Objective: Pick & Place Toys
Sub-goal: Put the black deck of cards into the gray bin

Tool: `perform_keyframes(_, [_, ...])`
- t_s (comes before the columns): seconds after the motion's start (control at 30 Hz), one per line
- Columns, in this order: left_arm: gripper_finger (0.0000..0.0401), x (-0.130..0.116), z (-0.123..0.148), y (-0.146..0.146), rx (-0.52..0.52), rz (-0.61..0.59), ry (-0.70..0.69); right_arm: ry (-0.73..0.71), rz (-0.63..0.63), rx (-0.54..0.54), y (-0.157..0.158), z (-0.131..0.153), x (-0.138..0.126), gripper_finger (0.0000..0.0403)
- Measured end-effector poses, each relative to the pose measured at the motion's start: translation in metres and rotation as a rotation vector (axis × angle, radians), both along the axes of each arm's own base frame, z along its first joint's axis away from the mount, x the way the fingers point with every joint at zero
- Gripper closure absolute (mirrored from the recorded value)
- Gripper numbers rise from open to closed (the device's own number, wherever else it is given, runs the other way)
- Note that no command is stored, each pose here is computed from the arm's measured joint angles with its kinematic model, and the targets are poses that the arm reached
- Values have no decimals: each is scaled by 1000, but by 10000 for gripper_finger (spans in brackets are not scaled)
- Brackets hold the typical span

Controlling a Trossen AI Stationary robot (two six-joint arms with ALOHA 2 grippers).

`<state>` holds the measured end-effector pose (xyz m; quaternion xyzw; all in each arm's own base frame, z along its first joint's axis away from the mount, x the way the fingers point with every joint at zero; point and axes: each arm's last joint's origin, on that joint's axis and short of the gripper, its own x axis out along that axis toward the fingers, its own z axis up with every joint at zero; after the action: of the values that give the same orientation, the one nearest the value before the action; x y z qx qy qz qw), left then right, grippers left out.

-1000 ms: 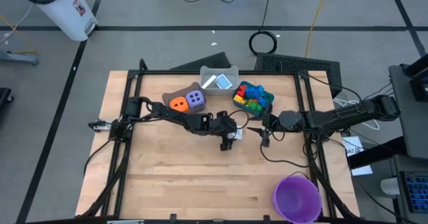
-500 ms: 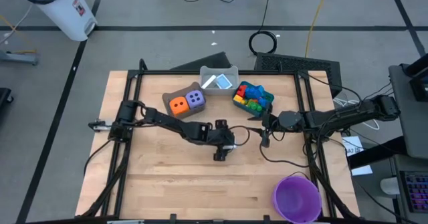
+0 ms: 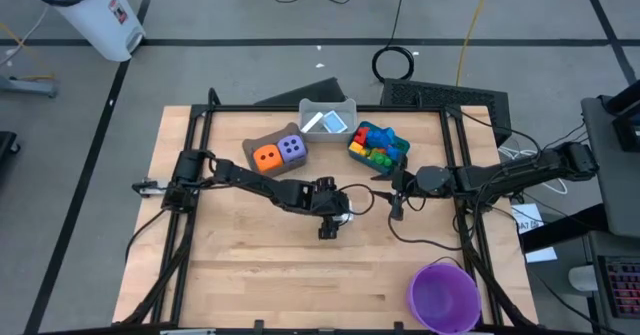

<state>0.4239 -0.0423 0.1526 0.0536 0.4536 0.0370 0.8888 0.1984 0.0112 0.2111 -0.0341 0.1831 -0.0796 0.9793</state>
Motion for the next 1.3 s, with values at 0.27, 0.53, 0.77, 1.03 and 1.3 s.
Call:
perform_keyframes(0.27, [30, -2, -3, 7, -43, 43, 23, -4, -6, 17, 0, 0, 0, 234])
perform_keyframes(0.53, [4, -2, -12, 28, -181, 100, 67, -4, -6, 17, 0, 0, 0, 234])
perform_keyframes(0.77, [4, -4, -16, 30, -139, 31, 78, -3, -6, 17, 0, 0, 0, 234])
perform_keyframes(1.03, [34, -9, -22, 31, -72, 81, 83, -4, -7, 17, 0, 0, 0, 234])
perform_keyframes(1.3, [90, -7, -22, 31, -84, 76, 50, -3, -6, 17, 0, 0, 0, 234])
